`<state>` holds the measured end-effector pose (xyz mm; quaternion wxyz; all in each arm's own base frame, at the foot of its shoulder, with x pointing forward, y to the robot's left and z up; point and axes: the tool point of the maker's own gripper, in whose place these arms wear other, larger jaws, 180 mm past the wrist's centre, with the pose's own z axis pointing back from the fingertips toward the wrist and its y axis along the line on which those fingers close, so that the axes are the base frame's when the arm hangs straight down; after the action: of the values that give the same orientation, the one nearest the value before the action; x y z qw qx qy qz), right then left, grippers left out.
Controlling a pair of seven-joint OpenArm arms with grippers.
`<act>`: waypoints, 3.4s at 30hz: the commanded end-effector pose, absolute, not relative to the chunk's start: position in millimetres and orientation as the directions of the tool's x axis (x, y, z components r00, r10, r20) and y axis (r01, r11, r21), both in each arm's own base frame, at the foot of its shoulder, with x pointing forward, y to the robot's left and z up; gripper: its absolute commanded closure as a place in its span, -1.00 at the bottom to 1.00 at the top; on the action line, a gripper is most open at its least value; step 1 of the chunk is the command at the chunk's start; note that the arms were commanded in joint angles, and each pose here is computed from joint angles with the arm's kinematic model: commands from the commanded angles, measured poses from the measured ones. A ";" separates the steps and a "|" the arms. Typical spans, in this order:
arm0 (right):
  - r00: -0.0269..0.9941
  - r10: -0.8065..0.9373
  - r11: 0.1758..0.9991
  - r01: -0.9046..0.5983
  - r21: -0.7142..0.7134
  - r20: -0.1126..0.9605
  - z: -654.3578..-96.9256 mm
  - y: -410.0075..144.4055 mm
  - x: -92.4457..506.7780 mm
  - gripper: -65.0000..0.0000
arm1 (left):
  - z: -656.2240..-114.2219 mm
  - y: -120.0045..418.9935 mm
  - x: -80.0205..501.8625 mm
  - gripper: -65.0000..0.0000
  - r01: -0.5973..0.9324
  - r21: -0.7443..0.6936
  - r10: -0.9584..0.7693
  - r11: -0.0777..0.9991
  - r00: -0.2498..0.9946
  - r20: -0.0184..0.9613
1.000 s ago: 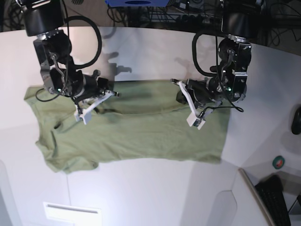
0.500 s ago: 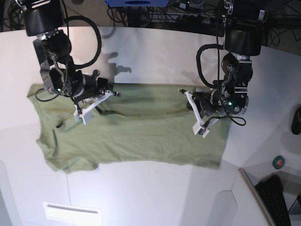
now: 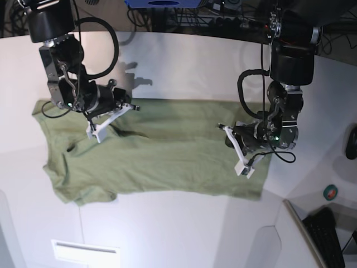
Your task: Layout the t-shirt on the table in an organized manner, then fold the t-shirt properly
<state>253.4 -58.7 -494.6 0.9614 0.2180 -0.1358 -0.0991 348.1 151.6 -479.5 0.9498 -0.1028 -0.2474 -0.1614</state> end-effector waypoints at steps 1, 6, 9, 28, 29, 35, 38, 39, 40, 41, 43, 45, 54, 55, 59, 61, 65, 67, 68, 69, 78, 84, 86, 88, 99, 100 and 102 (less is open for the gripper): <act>0.932 -0.257 0.879 0.115 0.463 0.256 -484.2 -58.4 267.4 1.00 | -466.7 156.2 364.8 1.00 0.352 -0.104 -0.244 0.930 0.805 0.541; 0.932 -0.257 0.879 0.115 0.463 0.256 -484.2 -58.4 267.4 1.00 | -454.6 156.8 375.7 1.00 0.353 -0.096 -0.238 0.931 0.785 0.572; 0.932 -0.258 0.877 0.114 0.466 0.256 -483.3 -57.7 267.7 1.00 | -446.1 153.8 378.2 1.00 0.366 -0.083 -0.249 0.927 0.765 0.594; 0.809 -0.371 0.846 0.093 0.525 0.456 -412.5 -79.1 294.2 1.00 | -410.2 256.9 288.7 1.00 0.016 -0.320 0.219 0.947 0.697 0.683; 0.779 -0.409 0.844 0.125 0.522 0.475 -409.9 -93.9 294.4 1.00 | -410.5 261.9 282.7 1.00 0.000 -0.326 0.234 0.945 0.695 0.680; 0.644 -0.534 0.830 0.273 0.487 0.548 -401.0 -175.9 283.9 1.00 | -411.2 316.5 244.7 0.45 -0.184 -0.333 0.369 0.925 0.642 0.672; 0.595 -0.554 0.824 0.294 0.484 0.582 -396.7 -209.3 280.1 0.48 | -409.2 331.2 235.7 -0.26 -0.239 -0.336 0.410 0.911 0.611 0.677; 0.583 -0.561 0.820 0.295 0.490 0.588 -396.8 -214.9 278.9 0.23 | -410.1 330.1 235.1 -0.41 -0.243 -0.341 0.416 0.908 0.608 0.676; 0.571 -0.567 0.817 0.299 0.494 0.593 -396.6 -221.3 277.5 0.00 | -409.7 328.5 236.6 -0.50 -0.241 -0.344 0.417 0.908 0.606 0.677; 0.550 -0.581 0.810 0.315 0.495 0.601 -395.8 -232.5 275.6 -0.18 | -409.2 327.9 237.4 -0.55 -0.239 -0.345 0.418 0.907 0.605 0.678; 0.517 -0.607 0.794 0.359 0.491 0.603 -397.6 -252.8 268.4 -0.31 | -411.3 324.1 238.6 -0.55 -0.248 -0.364 0.437 0.898 0.595 0.674; 0.488 -0.631 0.776 0.406 0.483 0.603 -400.1 -272.8 258.5 -0.31 | -417.1 323.1 235.2 -0.57 -0.263 -0.376 0.456 0.889 0.596 0.661; 0.455 -0.788 0.615 0.602 0.510 0.414 -463.8 -284.5 206.6 -0.31 | -460.6 326.3 227.4 -0.55 -0.377 -0.455 0.587 0.807 0.596 0.548; 0.455 -0.797 0.604 0.608 0.515 0.398 -468.6 -281.9 206.4 -0.31 | -461.8 324.4 230.5 -0.55 -0.376 -0.462 0.592 0.803 0.595 0.544; 0.455 -0.819 0.574 0.627 0.527 0.350 -482.8 -274.9 206.7 -0.31 | -461.9 311.0 246.3 -0.55 -0.358 -0.491 0.600 0.794 0.589 0.541; 0.456 -0.827 0.561 0.636 0.530 0.329 -488.9 -271.9 205.4 -0.31 | -461.2 308.1 250.3 -0.55 -0.357 -0.500 0.606 0.789 0.583 0.541; 0.452 -0.836 0.546 0.638 0.542 0.311 -493.2 -268.0 211.8 -0.31 | -459.6 290.9 265.4 -0.55 -0.324 -0.522 0.600 0.789 0.590 0.541; 0.447 -0.842 0.538 0.636 0.554 0.304 -493.9 -265.8 218.9 -0.31 | -460.2 282.5 271.7 -0.54 -0.306 -0.530 0.593 0.791 0.600 0.537; 0.443 -0.844 0.534 0.633 0.560 0.304 -493.1 -265.4 223.0 -0.31 | -463.3 278.1 273.6 -0.54 -0.303 -0.536 0.593 0.788 0.609 0.527; 0.441 -0.845 0.532 0.632 0.563 0.304 -492.8 -265.7 226.4 -0.31 | -466.0 275.0 277.2 -0.54 -0.305 -0.546 0.599 0.781 0.612 0.516; 0.427 -0.861 0.503 0.629 0.593 0.278 -497.5 -259.3 247.7 -0.31 | -481.3 272.5 284.8 -0.54 -0.345 -0.579 0.652 0.739 0.582 0.485; 0.389 -0.877 0.479 0.649 0.591 0.282 -505.9 -263.6 247.6 0.23 | -483.7 259.4 287.3 0.50 -0.312 -0.574 0.621 0.757 0.617 0.484; 0.390 -0.879 0.475 0.654 0.588 0.276 -508.3 -263.0 244.8 0.78 | -483.7 259.3 287.4 1.00 -0.310 -0.572 0.618 0.759 0.619 0.484; 0.390 -0.880 0.473 0.655 0.589 0.273 -508.6 -262.4 243.1 1.00 | -482.6 259.4 287.8 1.00 -0.305 -0.570 0.613 0.763 0.621 0.488; 0.538 -0.804 0.583 0.634 0.509 0.251 -490.9 -258.2 184.4 1.00 | -467.6 295.9 227.5 1.00 -0.274 -0.423 0.486 0.864 0.674 0.556; 0.551 -0.797 0.592 0.634 0.498 0.247 -489.7 -256.5 175.4 1.00 | -468.1 297.0 218.2 1.00 -0.273 -0.409 0.474 0.871 0.685 0.553; 0.565 -0.792 0.598 0.642 0.479 0.232 -490.2 -249.9 155.4 1.00 | -469.5 297.9 203.0 1.00 -0.273 -0.391 0.460 0.879 0.702 0.545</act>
<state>153.0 -246.3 -494.0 0.8685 0.1748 -0.2072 -0.4150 192.9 286.7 -481.3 0.9175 -0.1502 -0.3066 0.2042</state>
